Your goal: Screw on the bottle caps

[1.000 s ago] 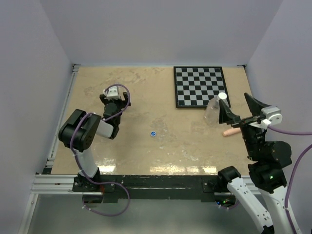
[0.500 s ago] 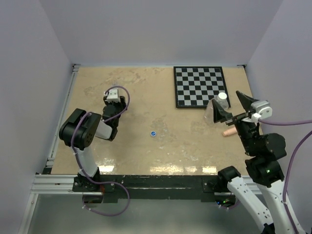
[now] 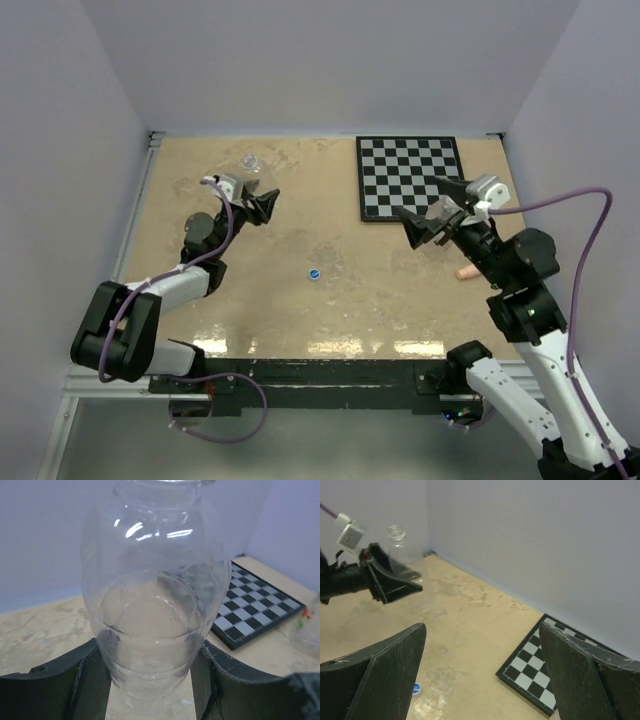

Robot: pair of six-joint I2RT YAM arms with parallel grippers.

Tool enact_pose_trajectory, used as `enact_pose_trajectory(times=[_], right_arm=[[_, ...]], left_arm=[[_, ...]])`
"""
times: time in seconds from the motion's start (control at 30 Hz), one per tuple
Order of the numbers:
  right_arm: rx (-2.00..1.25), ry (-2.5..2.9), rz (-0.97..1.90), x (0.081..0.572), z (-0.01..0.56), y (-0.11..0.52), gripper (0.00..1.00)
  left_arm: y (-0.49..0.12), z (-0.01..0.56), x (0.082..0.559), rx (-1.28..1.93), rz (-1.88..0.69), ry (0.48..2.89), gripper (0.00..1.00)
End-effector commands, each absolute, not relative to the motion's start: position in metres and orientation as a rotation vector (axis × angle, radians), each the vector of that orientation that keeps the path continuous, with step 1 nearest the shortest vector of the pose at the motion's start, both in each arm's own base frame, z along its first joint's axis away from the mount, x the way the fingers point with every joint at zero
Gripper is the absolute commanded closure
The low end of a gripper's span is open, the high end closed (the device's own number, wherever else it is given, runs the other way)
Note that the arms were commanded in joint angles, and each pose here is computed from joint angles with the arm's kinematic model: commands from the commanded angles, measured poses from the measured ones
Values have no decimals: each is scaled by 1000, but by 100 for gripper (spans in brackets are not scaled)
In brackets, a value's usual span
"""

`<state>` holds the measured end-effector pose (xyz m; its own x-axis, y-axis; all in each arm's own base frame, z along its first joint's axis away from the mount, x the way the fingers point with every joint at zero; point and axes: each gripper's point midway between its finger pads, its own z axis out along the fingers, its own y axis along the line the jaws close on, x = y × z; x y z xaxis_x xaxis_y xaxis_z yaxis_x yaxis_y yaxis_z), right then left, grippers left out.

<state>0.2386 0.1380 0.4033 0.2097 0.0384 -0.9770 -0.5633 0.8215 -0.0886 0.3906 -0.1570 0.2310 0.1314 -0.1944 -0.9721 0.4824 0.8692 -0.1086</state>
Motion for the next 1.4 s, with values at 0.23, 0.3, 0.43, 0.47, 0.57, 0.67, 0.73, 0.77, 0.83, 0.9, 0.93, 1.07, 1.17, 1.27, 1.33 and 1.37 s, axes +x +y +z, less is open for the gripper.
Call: enact_pose_trajectory(times=[0.23, 0.3, 0.43, 0.47, 0.57, 0.67, 0.73, 0.77, 0.83, 0.9, 0.93, 1.07, 1.17, 1.27, 1.33, 1.37], right_arm=[[-713, 1243, 776, 229, 419, 203, 1], [-700, 1260, 815, 233, 417, 207, 1], [-753, 1208, 938, 221, 413, 221, 1], [-769, 1203, 949, 220, 411, 224, 2], [-803, 1197, 976, 220, 405, 229, 1], [-841, 1184, 1007, 221, 401, 236, 1], [-850, 1176, 1019, 223, 402, 239, 2], [-869, 1169, 1035, 223, 401, 243, 4], [-879, 1170, 1053, 225, 400, 251, 6], [-898, 1177, 1071, 226, 396, 262, 8], [-909, 1188, 1088, 227, 392, 270, 9], [-903, 1196, 1114, 229, 390, 294, 11], [-892, 1205, 1137, 232, 389, 305, 12], [-889, 1210, 1156, 236, 387, 313, 13], [-888, 1204, 1172, 236, 388, 317, 15], [-890, 1202, 1181, 236, 387, 320, 15]], left_arm=[[-241, 247, 322, 735, -849, 1503, 62], [-245, 255, 310, 789, -866, 1508, 62], [-247, 262, 287, 904, -890, 1516, 63], [-247, 261, 283, 944, -872, 1512, 64], [-251, 253, 265, 1040, -857, 1520, 65], [-256, 243, 248, 1102, -883, 1529, 66], [-258, 240, 242, 1118, -912, 1529, 66], [-259, 238, 241, 1123, -920, 1529, 66], [-258, 236, 239, 1123, -922, 1528, 66], [-258, 236, 237, 1125, -926, 1524, 67], [-258, 236, 236, 1124, -928, 1523, 67], [-259, 232, 231, 1137, -948, 1515, 67], [-258, 229, 230, 1146, -939, 1511, 67], [-260, 236, 229, 1141, -943, 1469, 67], [-260, 237, 228, 1137, -948, 1461, 67], [-260, 237, 228, 1138, -949, 1462, 67]])
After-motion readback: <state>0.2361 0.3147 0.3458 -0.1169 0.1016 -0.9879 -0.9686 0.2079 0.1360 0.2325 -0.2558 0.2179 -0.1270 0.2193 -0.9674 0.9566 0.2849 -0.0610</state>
